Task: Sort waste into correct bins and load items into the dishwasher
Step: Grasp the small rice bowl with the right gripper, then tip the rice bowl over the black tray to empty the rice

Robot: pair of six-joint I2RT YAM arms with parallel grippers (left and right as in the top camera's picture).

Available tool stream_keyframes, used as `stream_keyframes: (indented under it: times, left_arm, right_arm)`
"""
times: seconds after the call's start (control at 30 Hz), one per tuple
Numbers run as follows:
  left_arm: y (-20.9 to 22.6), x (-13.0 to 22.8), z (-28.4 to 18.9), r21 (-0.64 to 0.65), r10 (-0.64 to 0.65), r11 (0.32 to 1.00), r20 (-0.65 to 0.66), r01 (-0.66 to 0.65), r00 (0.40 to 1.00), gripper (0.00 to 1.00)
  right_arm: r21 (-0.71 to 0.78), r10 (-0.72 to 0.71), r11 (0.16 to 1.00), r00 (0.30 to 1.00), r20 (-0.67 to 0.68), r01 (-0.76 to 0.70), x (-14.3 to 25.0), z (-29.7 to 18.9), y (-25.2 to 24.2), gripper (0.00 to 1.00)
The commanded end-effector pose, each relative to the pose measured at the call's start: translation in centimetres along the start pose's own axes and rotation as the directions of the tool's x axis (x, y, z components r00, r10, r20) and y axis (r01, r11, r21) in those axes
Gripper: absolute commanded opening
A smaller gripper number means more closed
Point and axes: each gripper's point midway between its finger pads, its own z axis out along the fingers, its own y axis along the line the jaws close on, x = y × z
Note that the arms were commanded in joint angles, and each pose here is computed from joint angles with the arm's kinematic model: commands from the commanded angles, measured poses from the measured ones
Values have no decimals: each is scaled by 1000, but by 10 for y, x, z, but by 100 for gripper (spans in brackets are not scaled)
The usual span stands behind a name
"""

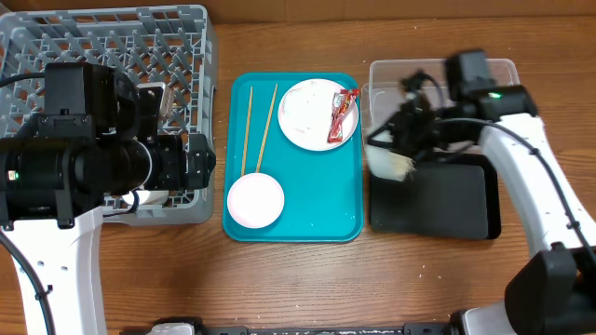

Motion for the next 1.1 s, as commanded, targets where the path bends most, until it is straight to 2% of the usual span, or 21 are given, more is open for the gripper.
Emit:
stream_keyframes:
  times: [0.0, 0.1, 0.2, 0.27, 0.3, 0.43, 0.7, 0.8, 0.9, 0.97, 1.0, 1.07]
  left_arm:
    - [-1, -3, -4, -4, 23, 1000, 20, -23, 1000, 100]
    - [-1, -3, -4, -4, 23, 1000, 20, -23, 1000, 100]
    - [-1, -3, -4, -4, 23, 1000, 20, -23, 1000, 100]
    - [-1, -3, -4, -4, 23, 1000, 20, -23, 1000, 100]
    - [-1, -3, -4, -4, 23, 1000, 20, -23, 1000, 100]
    - [-1, -3, -4, -4, 23, 1000, 20, -23, 1000, 100]
    - [-1, -3, -4, -4, 23, 1000, 20, -23, 1000, 100]
    - [-1, -3, -4, -4, 23, 1000, 20, -23, 1000, 100]
    - [-1, -3, -4, -4, 23, 1000, 20, -23, 1000, 100]
    - [-1, -3, -4, -4, 23, 1000, 20, -23, 1000, 100]
    - [-1, -3, -4, -4, 23, 1000, 20, -23, 1000, 100]
    - [-1, -3, -4, -4, 23, 1000, 20, -23, 1000, 100]
  right_arm:
    - [-148, -3, 989, 1000, 6, 3, 7, -12, -15, 4]
    - [-197, 30, 980, 999, 46, -21, 11, -22, -41, 4]
    - [-293, 21, 956, 990, 138, 21, 6, -37, -55, 4]
    - [-380, -5, 921, 980, 199, 82, 3, -52, -48, 4]
    - [-454, -39, 877, 965, 261, 158, 1, -66, -37, 4]
    - [-558, -28, 804, 951, 309, 205, 0, -83, -19, 4]
    - [-478, -16, 866, 965, 263, 145, 6, -71, -35, 4]
    - [-476, 58, 878, 977, 207, 48, 11, -68, -38, 4]
    - [-479, 53, 876, 975, 217, 59, 7, -69, -39, 4]
    - [-591, 103, 806, 971, 216, 46, 4, -81, -22, 4]
    - [-598, 97, 800, 970, 223, 57, 4, -83, -19, 4]
    - [-510, 25, 853, 967, 252, 111, 0, -74, -34, 4]
